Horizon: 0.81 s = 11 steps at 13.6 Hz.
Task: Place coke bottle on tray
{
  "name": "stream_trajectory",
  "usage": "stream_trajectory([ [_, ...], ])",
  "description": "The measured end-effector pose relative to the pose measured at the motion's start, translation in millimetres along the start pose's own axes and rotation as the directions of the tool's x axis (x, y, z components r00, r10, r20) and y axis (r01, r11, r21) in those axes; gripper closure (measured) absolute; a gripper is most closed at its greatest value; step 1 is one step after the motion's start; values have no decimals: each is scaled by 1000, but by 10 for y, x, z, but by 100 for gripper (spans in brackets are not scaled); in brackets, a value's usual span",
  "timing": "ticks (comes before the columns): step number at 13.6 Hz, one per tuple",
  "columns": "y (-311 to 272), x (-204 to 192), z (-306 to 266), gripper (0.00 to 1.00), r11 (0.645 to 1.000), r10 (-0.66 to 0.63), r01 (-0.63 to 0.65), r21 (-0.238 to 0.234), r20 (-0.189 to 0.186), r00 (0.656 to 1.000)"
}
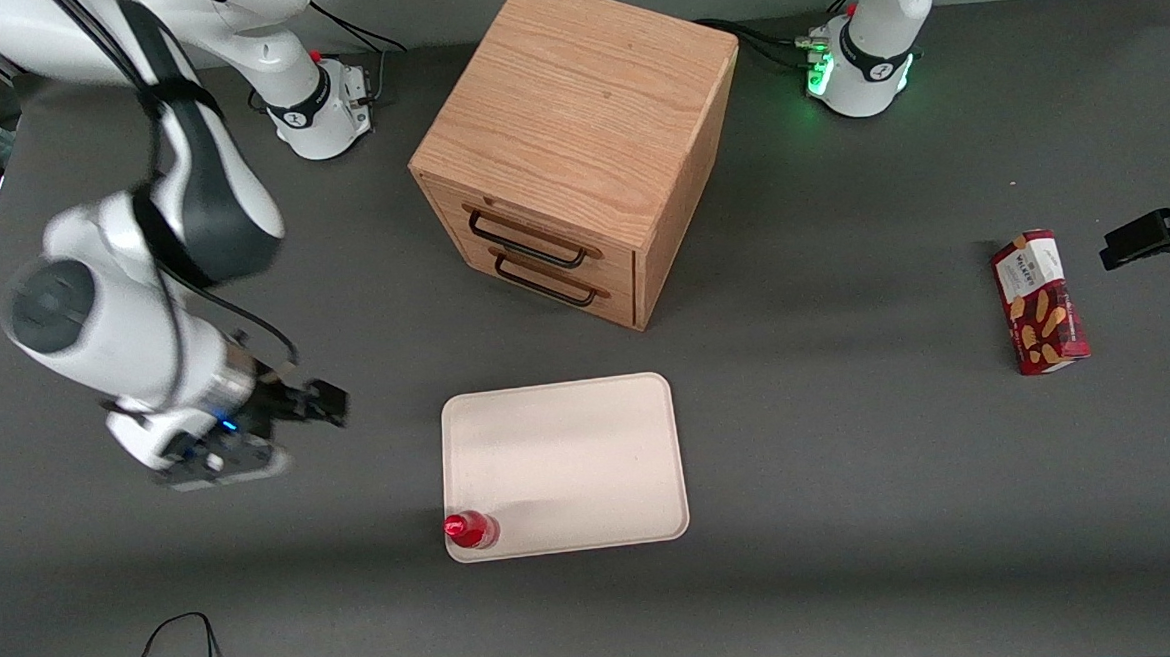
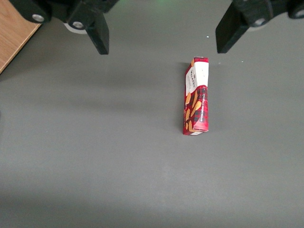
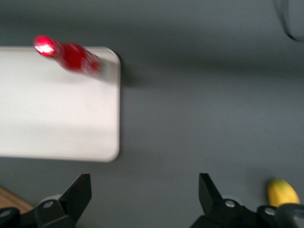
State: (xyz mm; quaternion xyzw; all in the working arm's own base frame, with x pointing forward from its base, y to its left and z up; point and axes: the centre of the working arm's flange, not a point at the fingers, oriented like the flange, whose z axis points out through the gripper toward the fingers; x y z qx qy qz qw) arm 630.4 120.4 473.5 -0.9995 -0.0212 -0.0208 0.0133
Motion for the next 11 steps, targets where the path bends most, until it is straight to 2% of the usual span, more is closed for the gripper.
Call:
stream_trajectory([
  [2, 521, -528, -273, 0, 999, 43, -43, -16, 30, 999],
  [5, 1025, -1123, -489, 0, 997, 77, -77, -9, 67, 995],
  [8, 1095, -1299, -738, 0, 996, 84, -84, -4, 106, 991],
  [11, 1049, -1261, -902, 0, 997, 77, -77, -5, 96, 992],
])
